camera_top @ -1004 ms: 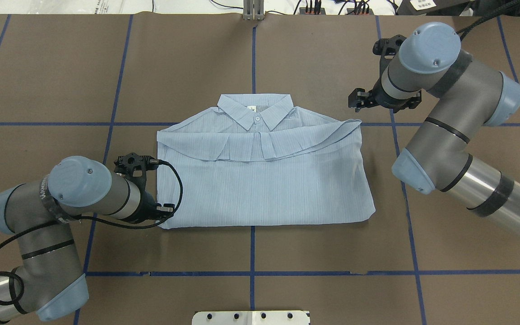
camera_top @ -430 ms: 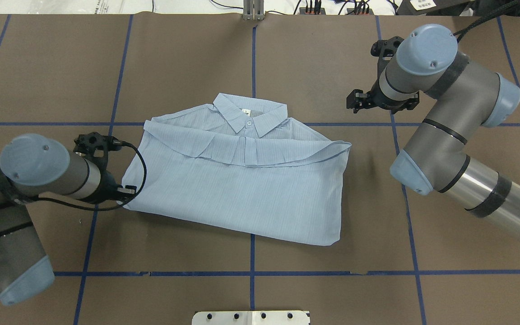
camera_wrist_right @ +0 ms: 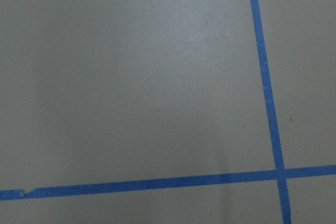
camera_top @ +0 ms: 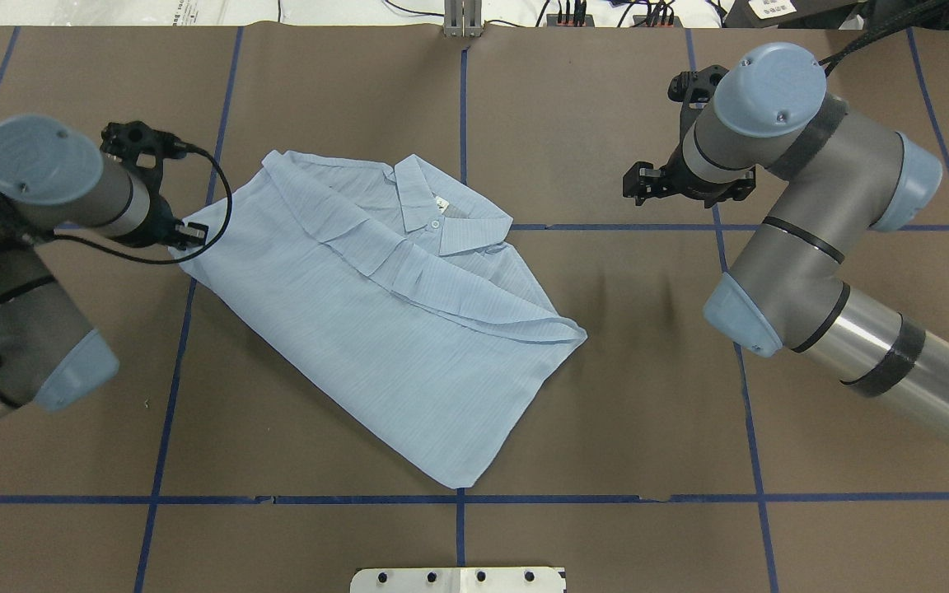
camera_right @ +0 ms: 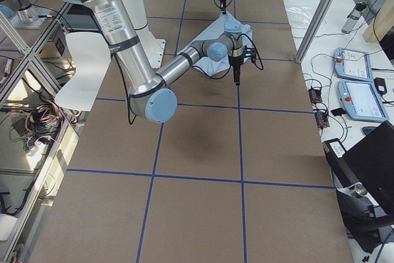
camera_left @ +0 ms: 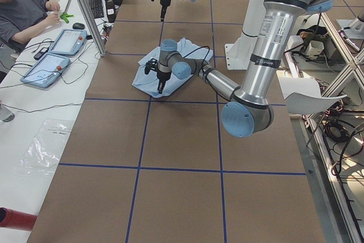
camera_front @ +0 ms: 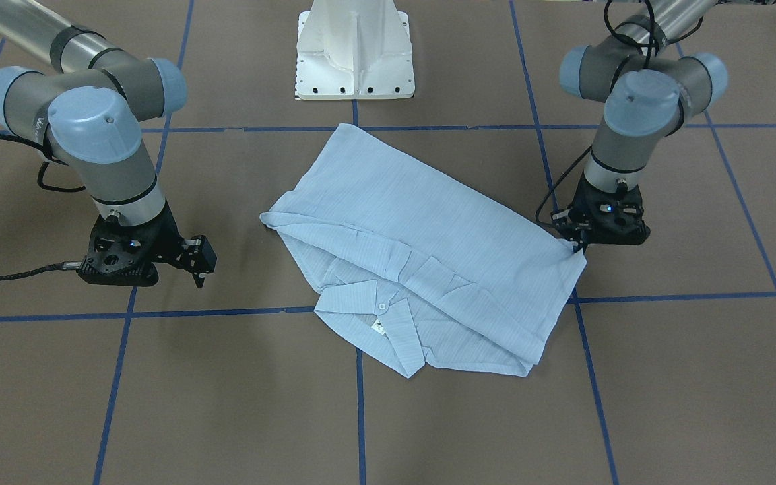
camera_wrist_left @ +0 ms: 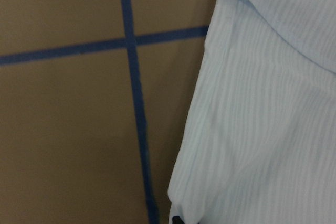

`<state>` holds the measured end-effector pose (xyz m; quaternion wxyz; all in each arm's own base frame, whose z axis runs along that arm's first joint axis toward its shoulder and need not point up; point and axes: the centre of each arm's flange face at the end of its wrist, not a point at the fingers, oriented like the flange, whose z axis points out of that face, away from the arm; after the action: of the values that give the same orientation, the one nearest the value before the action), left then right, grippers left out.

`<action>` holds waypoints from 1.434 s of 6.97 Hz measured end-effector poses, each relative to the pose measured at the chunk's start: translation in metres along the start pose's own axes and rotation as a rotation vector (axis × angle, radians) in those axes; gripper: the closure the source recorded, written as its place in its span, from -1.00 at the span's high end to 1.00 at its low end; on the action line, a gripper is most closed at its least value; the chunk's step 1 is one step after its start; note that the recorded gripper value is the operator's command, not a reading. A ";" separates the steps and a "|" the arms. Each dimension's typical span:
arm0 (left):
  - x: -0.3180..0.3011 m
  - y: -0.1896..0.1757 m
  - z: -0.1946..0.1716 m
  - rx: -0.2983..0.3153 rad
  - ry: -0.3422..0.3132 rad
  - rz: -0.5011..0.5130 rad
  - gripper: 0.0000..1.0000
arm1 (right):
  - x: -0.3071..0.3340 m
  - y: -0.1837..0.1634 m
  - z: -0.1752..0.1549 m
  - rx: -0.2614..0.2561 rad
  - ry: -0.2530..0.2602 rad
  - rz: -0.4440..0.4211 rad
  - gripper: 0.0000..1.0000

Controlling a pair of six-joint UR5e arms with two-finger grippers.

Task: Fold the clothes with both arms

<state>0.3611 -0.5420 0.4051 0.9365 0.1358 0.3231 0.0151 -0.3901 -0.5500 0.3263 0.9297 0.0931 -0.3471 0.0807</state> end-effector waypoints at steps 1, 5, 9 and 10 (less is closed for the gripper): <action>0.000 -0.054 0.017 0.026 -0.025 -0.016 -1.00 | -0.013 0.001 -0.005 0.003 -0.015 0.015 1.00; -0.010 -0.222 0.024 0.132 -0.035 0.063 1.00 | -0.075 0.014 -0.021 -0.004 -0.080 0.079 1.00; -0.054 -0.198 -0.002 0.108 0.111 0.102 1.00 | -0.200 0.017 0.011 -0.001 -0.035 0.320 0.87; -0.054 -0.195 -0.006 0.112 0.119 0.101 1.00 | -0.220 0.022 0.024 0.013 -0.029 0.388 0.84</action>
<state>0.3034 -0.7346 0.3814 0.9046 0.2029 0.3712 0.0521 -0.5743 -0.5534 0.2010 0.8909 0.0318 -0.3714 0.2594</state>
